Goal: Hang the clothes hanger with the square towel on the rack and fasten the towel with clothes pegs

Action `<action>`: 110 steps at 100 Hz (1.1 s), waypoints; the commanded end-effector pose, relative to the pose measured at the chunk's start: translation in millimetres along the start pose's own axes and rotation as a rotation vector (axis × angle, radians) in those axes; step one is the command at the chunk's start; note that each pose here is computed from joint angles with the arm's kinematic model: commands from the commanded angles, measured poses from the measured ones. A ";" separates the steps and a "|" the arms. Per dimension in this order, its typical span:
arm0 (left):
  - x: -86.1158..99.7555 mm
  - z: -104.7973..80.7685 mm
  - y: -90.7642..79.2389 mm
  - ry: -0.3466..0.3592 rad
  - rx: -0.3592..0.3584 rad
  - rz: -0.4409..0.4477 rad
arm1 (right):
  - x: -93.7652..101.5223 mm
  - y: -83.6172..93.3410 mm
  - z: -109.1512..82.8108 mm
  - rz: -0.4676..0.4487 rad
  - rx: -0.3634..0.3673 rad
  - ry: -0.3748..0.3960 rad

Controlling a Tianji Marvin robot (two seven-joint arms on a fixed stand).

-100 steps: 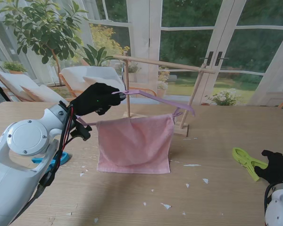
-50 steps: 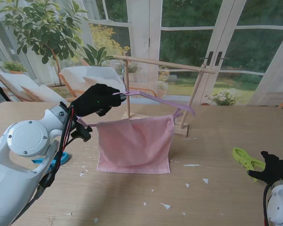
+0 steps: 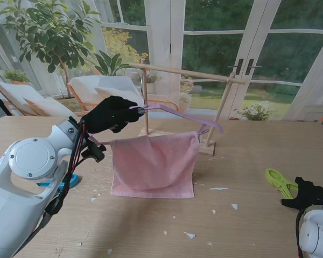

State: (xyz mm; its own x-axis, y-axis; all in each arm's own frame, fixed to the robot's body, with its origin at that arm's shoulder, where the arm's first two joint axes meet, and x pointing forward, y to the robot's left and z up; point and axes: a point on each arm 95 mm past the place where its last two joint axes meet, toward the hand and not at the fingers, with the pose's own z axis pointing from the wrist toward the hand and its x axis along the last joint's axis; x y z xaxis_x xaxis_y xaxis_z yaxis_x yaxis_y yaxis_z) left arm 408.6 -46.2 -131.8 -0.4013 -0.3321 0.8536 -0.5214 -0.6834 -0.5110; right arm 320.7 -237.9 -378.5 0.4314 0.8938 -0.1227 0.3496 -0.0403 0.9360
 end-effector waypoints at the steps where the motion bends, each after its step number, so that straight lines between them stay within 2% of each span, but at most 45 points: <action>1: 3.4 -0.1 2.7 0.006 -0.013 -0.002 | 1.1 -6.3 -2.5 -0.005 0.022 -0.006; 37: 4.5 -0.6 2.3 0.009 -0.011 -0.004 | -1.7 -11.9 -4.1 -0.007 0.031 -0.020; 76: 5.5 -0.3 2.7 0.013 -0.009 -0.011 | -5.3 -15.2 -4.2 0.028 -0.052 -0.009; 110: 5.0 -1.4 2.5 0.016 -0.005 -0.015 | -5.7 -8.2 -9.7 0.041 -0.117 0.005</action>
State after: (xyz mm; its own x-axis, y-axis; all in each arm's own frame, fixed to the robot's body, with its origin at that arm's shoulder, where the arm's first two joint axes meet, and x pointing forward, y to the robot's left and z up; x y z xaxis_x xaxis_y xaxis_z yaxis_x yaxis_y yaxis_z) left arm 407.1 -46.6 -130.8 -0.4010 -0.3213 0.8579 -0.5229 -0.6886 -0.5024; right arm 311.2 -243.8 -379.4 0.4468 0.8900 -0.0910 0.2294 -0.0157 0.9732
